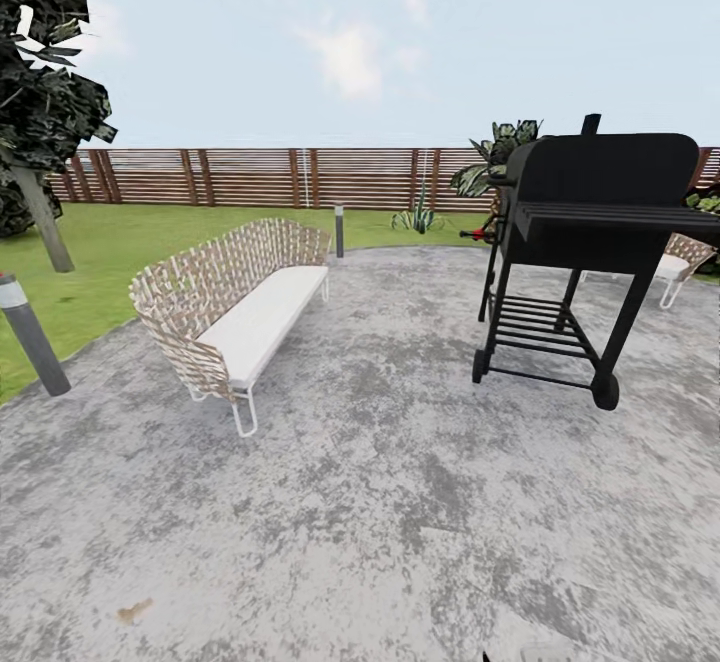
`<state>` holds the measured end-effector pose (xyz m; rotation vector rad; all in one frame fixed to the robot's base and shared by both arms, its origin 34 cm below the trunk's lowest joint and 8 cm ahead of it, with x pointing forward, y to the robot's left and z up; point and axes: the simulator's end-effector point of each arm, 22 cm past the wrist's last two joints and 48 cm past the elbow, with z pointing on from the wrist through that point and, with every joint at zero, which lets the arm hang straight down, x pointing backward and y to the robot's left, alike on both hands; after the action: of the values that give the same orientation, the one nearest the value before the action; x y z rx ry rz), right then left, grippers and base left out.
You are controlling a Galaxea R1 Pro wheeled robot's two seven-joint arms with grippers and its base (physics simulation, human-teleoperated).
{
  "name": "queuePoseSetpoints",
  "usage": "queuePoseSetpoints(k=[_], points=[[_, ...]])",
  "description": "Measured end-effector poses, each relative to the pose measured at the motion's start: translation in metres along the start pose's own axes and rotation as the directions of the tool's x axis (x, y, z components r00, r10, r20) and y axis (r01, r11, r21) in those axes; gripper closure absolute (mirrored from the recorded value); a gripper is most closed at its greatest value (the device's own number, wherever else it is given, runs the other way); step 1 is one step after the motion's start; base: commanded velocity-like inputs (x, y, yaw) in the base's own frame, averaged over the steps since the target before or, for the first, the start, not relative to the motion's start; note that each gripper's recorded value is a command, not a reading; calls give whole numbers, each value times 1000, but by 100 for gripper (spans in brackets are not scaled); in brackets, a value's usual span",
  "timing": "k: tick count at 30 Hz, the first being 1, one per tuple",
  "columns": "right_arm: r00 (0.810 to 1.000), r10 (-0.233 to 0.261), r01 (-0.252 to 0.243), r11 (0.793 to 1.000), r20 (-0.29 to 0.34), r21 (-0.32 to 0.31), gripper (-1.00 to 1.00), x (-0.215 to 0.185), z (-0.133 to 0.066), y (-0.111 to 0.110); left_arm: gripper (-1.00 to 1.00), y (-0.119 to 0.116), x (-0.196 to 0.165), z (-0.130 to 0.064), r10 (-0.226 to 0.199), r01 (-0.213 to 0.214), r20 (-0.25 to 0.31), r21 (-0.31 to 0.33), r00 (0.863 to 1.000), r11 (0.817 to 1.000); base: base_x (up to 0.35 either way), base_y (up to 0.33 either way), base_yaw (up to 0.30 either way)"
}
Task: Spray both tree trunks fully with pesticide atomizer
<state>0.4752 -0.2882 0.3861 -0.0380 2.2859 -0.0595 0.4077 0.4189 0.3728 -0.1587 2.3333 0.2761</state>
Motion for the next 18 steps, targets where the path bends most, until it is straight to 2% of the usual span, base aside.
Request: queuePoseSetpoints(k=[4,10,18], points=[[1000,-2,2,1000,-14,4,-100,6,-1,-4,-100,0,0,0,0,0,-1,0,1000,1000,92,0,0],[1000,-1,1,1000,-18,12,-100,8,-2,-10,-100,0,0,0,-1,1,0,0,1000,1000,300,0,-3],[1000,0,0,1000,-20,13,-100,9,-2,-11,-100,0,0,0,0,0,-1,0,1000,1000,338,0,-250]])
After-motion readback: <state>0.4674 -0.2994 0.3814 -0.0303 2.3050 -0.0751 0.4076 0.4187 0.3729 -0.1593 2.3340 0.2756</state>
